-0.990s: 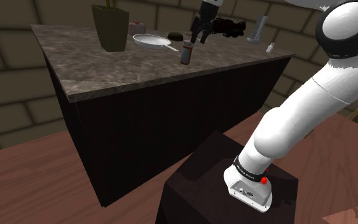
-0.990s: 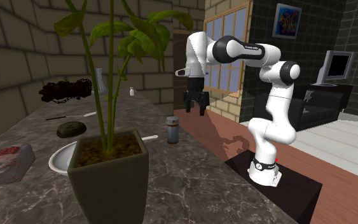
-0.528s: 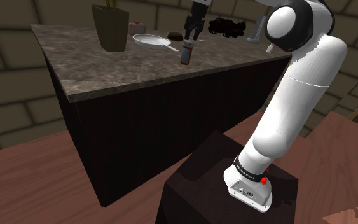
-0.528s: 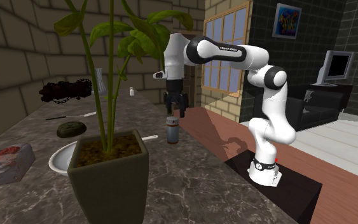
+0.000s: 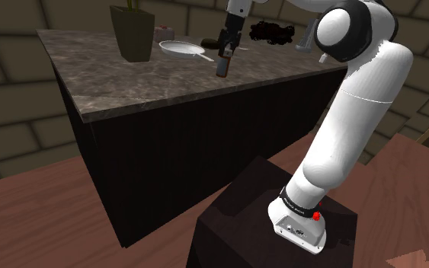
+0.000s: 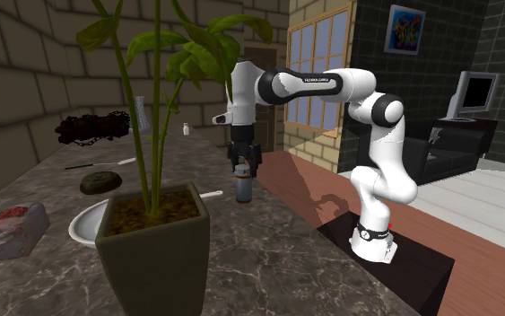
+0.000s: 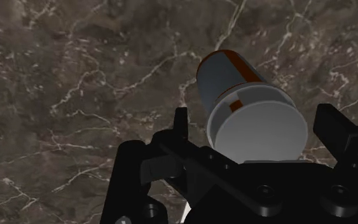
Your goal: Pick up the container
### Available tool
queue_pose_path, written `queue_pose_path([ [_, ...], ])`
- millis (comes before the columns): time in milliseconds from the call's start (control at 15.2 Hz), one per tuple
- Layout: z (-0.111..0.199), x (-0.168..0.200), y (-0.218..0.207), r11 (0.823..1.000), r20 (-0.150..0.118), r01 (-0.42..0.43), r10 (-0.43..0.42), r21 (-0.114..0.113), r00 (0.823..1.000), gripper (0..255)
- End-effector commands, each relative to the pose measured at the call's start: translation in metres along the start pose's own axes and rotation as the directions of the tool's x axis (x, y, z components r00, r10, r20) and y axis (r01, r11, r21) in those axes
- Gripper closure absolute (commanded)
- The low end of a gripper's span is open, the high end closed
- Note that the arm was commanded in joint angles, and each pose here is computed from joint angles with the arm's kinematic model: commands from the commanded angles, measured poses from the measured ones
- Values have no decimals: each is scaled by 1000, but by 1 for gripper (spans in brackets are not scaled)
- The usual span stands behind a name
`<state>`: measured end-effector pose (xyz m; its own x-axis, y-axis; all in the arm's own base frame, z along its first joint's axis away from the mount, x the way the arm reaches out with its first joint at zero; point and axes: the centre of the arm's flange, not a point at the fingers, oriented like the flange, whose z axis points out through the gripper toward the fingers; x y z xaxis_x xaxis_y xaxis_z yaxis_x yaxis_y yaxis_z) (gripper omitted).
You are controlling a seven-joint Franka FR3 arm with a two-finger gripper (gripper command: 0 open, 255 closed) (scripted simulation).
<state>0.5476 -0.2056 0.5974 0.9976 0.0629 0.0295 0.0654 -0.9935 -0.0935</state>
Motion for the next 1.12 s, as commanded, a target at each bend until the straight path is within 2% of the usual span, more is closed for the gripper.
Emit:
queue_pose_path([
  [0,4,-1,1,1000,-1,0,0,0,1000,0],
  [66,4,-2,1,1000,-1,0,0,0,1000,255],
  [660,4,-1,1,1000,-1,0,0,0,1000,255],
  [1056,-27,0,-2,1000,-1,0,0,0,1000,255],
])
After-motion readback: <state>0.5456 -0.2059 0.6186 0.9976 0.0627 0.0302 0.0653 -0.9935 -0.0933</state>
